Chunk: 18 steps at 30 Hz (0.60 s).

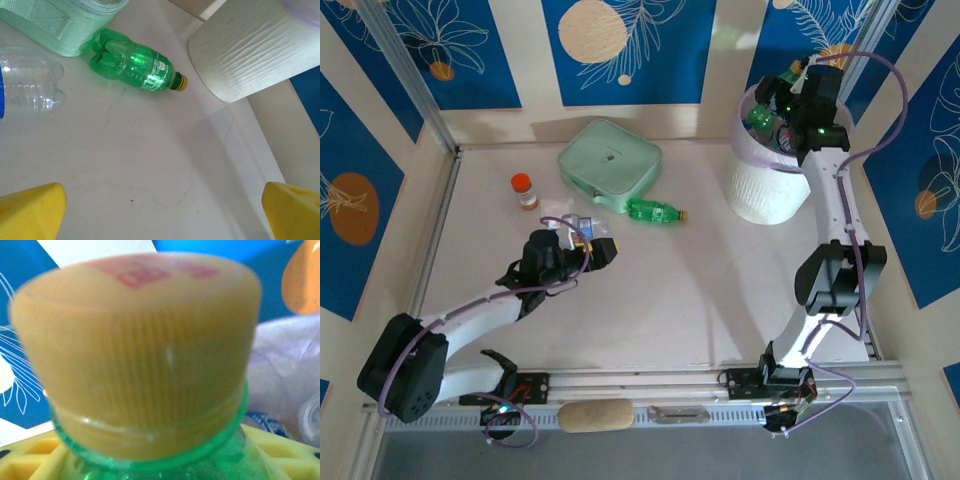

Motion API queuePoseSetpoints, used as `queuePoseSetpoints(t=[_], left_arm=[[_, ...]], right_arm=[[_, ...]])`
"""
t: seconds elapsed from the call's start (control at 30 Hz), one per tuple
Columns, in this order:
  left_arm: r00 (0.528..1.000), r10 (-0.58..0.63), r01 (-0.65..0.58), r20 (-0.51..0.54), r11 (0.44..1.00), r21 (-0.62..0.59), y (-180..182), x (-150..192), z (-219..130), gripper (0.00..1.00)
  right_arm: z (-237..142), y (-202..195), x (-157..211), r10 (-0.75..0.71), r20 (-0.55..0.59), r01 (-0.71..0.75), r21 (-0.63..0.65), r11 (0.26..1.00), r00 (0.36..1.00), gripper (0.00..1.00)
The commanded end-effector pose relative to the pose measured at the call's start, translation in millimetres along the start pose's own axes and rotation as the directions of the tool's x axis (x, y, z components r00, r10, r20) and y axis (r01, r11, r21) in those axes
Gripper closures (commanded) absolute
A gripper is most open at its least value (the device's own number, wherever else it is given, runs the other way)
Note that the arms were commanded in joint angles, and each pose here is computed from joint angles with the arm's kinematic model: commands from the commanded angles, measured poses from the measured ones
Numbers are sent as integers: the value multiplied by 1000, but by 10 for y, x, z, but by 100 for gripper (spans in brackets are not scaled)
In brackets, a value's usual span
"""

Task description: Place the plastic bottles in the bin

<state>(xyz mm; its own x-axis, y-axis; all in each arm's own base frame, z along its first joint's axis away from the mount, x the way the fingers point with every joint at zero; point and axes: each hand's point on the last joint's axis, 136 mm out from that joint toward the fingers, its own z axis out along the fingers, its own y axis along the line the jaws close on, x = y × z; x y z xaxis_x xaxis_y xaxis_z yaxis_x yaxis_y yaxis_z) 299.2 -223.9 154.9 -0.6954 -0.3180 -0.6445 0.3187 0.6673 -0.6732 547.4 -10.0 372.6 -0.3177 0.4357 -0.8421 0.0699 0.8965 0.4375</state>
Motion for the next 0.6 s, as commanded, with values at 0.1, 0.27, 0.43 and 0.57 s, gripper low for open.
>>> queuePoseSetpoints(t=[0.1,0.27,0.43,0.57], left_arm=[[999,35,-35,9,999,-10,-11,-45,-49,0],[999,35,-35,19,999,-21,18,-44,-68,0],[999,44,-43,29,998,-46,56,-57,-97,0],[997,53,-49,48,996,-77,107,-85,-121,0]], right_arm=[[152,-40,175,77,-101,-79,-13,997,992,37],[157,-154,116,131,-83,-131,16,991,988,23],[46,-158,-100,120,-43,-120,16,993,992,14],[-186,-119,-325,59,5,-60,44,997,998,11]])
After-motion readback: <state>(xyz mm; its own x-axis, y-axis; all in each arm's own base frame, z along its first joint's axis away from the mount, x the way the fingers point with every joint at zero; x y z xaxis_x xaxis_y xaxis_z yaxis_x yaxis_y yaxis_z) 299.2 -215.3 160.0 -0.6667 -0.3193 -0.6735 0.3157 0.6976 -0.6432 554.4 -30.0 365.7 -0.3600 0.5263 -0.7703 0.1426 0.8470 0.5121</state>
